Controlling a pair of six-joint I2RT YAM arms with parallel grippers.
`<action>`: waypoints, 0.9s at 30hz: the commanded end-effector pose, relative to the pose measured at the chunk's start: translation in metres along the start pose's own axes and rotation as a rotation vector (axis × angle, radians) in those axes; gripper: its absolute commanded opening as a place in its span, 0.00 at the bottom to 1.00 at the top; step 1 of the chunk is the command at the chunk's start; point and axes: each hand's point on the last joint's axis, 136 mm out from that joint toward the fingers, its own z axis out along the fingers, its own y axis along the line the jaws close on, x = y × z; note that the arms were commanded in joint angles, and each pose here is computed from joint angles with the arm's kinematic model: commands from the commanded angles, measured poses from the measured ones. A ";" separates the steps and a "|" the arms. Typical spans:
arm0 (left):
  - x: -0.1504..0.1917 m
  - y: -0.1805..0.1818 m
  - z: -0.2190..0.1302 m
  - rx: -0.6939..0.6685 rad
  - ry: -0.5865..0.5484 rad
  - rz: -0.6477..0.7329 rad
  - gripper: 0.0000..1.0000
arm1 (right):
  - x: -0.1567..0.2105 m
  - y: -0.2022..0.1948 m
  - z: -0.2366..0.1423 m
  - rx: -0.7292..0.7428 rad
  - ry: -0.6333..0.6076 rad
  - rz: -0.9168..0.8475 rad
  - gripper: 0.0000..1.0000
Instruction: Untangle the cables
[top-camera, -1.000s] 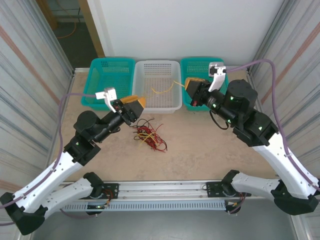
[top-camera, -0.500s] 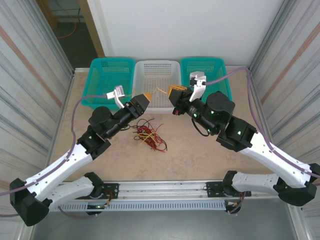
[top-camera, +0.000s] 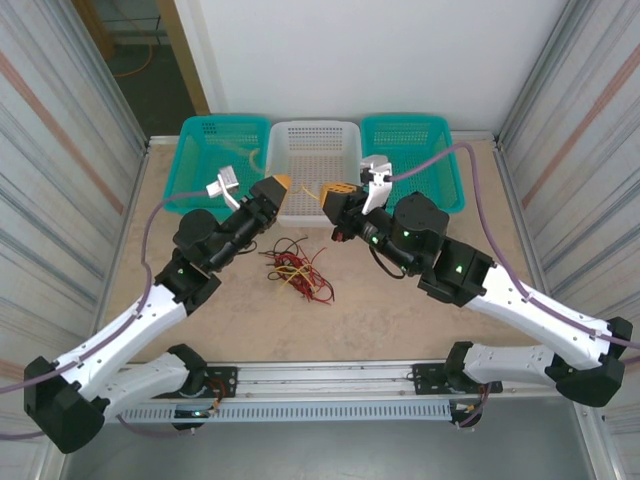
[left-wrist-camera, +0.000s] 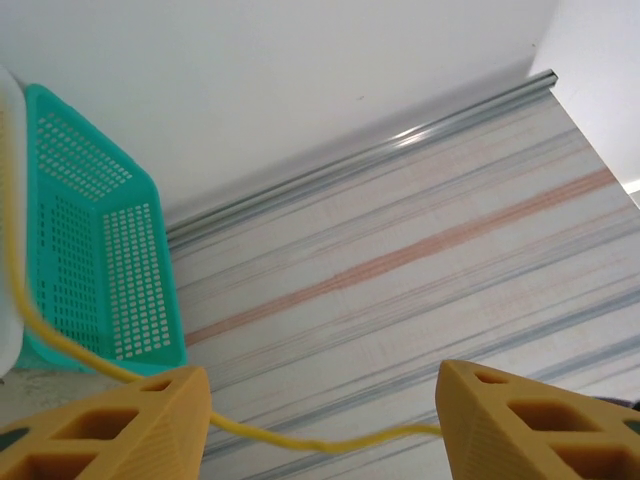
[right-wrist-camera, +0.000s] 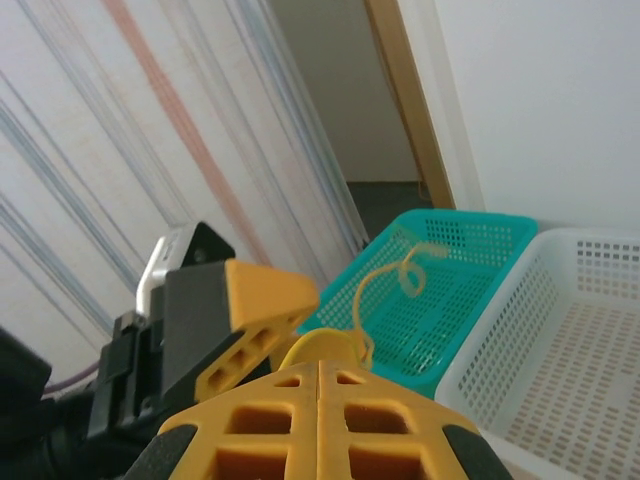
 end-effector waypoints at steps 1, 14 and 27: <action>0.000 -0.003 0.004 0.024 0.019 -0.044 0.61 | 0.003 0.010 0.000 -0.043 -0.005 -0.005 0.00; 0.011 0.018 -0.001 -0.025 0.049 -0.119 0.68 | -0.004 -0.011 0.010 0.118 -0.038 -0.073 0.00; -0.001 0.004 -0.017 -0.036 0.001 -0.121 0.80 | -0.021 0.001 0.012 0.060 -0.116 -0.075 0.00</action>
